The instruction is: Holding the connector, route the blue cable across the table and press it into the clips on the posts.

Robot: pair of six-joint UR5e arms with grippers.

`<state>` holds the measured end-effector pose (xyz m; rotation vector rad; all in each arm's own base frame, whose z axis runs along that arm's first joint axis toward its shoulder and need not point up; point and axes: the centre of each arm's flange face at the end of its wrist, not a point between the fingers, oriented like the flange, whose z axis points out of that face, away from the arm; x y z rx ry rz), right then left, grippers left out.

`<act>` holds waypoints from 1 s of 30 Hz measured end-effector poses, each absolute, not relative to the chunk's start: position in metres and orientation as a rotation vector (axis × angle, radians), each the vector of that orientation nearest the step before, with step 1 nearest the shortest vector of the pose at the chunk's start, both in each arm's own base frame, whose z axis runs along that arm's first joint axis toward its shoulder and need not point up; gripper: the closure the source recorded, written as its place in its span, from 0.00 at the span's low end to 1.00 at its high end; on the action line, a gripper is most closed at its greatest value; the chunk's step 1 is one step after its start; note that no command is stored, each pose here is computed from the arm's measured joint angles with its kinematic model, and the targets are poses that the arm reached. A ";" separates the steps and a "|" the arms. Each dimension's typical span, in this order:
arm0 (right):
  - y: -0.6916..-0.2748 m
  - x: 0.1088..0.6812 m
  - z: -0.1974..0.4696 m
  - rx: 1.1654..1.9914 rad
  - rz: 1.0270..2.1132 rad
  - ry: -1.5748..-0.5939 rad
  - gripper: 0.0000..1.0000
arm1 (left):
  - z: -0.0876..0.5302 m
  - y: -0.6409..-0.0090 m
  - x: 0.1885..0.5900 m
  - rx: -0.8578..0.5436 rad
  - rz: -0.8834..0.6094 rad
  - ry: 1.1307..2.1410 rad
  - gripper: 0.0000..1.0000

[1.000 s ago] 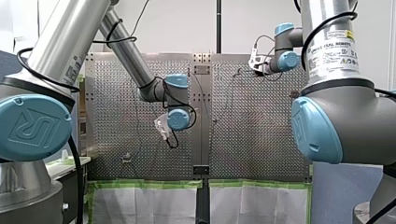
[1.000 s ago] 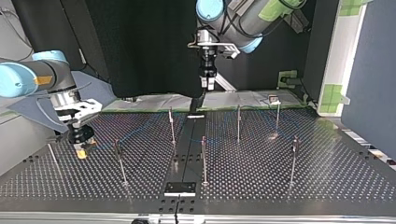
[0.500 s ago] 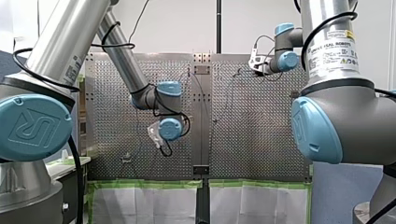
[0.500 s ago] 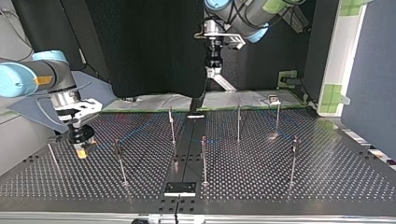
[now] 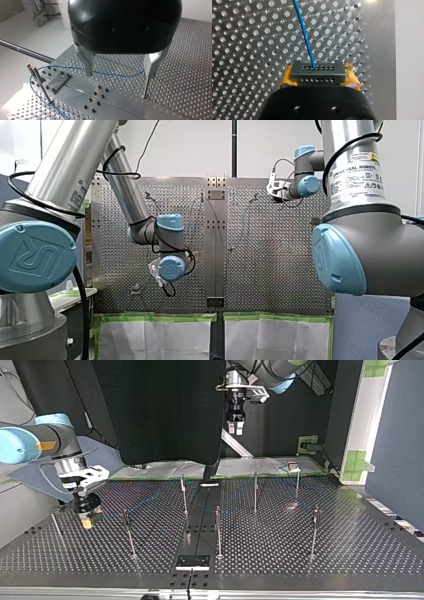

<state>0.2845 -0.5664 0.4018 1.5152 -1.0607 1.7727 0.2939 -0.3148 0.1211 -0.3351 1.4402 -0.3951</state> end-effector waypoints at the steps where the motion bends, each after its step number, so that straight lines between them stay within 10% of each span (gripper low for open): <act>1: -0.567 0.284 0.401 1.513 1.770 -1.063 1.00 | 0.120 -0.313 0.292 -0.335 -0.395 1.440 0.00; 30: -0.568 0.280 0.401 1.499 1.758 -1.074 1.00 | 0.103 -0.290 0.260 -0.334 -0.396 1.440 0.00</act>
